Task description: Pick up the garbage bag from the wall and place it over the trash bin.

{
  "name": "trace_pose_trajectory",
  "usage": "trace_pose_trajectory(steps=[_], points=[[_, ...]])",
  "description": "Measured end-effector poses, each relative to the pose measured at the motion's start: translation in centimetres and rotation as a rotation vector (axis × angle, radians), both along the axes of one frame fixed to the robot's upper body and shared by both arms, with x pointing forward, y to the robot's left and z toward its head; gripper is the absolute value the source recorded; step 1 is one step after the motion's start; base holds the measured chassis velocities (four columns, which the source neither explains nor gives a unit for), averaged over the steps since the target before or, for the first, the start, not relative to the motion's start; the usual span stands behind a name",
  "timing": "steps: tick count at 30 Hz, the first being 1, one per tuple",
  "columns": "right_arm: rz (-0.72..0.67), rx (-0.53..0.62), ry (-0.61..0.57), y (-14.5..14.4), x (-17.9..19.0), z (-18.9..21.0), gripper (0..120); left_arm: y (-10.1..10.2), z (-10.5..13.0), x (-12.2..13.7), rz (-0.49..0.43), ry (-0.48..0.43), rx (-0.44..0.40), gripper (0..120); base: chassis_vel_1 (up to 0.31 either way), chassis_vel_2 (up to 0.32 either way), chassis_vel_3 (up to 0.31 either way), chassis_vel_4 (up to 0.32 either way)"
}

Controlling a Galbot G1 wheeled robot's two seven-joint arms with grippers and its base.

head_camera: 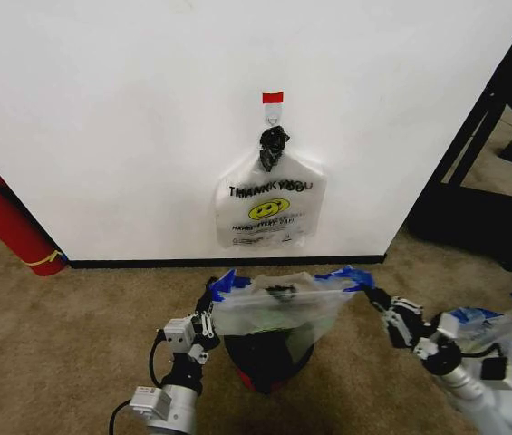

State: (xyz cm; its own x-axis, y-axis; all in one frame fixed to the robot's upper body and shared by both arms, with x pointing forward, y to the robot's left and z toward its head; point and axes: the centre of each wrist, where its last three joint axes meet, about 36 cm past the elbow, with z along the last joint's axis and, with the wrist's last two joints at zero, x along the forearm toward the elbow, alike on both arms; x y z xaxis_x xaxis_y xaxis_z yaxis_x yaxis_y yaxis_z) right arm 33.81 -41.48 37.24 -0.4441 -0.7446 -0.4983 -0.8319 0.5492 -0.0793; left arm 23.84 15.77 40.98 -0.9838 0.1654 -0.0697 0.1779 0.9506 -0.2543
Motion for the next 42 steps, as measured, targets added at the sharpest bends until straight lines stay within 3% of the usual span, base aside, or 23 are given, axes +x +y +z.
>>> trace_pose_trajectory(steps=[6,12,20,28,35,42], points=[[-0.008,0.003,-0.005,-0.8,-0.2,-0.2,0,-0.1,-0.9,0.1,-0.007,0.001,0.015,0,0.0,0.0,0.0,0.0],[-0.02,0.004,0.021,0.2,-0.2,-2.2,0,0.2,-1.7,0.3,0.0,-0.011,0.053,0,0.0,0.0,0.0,0.0],[-0.085,0.018,0.095,4.6,-0.4,-6.2,0,1.4,-1.9,0.0,0.033,-0.025,0.171,0,0.0,0.0,0.0,0.0],[-0.048,-0.026,0.132,7.1,-0.4,-7.6,0,2.8,-3.5,-0.3,-0.072,-0.019,0.23,0,0.0,0.0,0.0,0.0],[0.039,-0.187,0.164,3.0,-0.7,-8.0,0,4.9,-5.3,-1.4,-0.207,-0.016,0.304,0,0.0,0.0,0.0,0.0],[0.135,-0.232,0.207,-0.7,-1.5,-9.1,0,6.1,-5.5,-2.4,-0.309,-0.049,0.35,0,0.0,0.0,0.0,0.0]])
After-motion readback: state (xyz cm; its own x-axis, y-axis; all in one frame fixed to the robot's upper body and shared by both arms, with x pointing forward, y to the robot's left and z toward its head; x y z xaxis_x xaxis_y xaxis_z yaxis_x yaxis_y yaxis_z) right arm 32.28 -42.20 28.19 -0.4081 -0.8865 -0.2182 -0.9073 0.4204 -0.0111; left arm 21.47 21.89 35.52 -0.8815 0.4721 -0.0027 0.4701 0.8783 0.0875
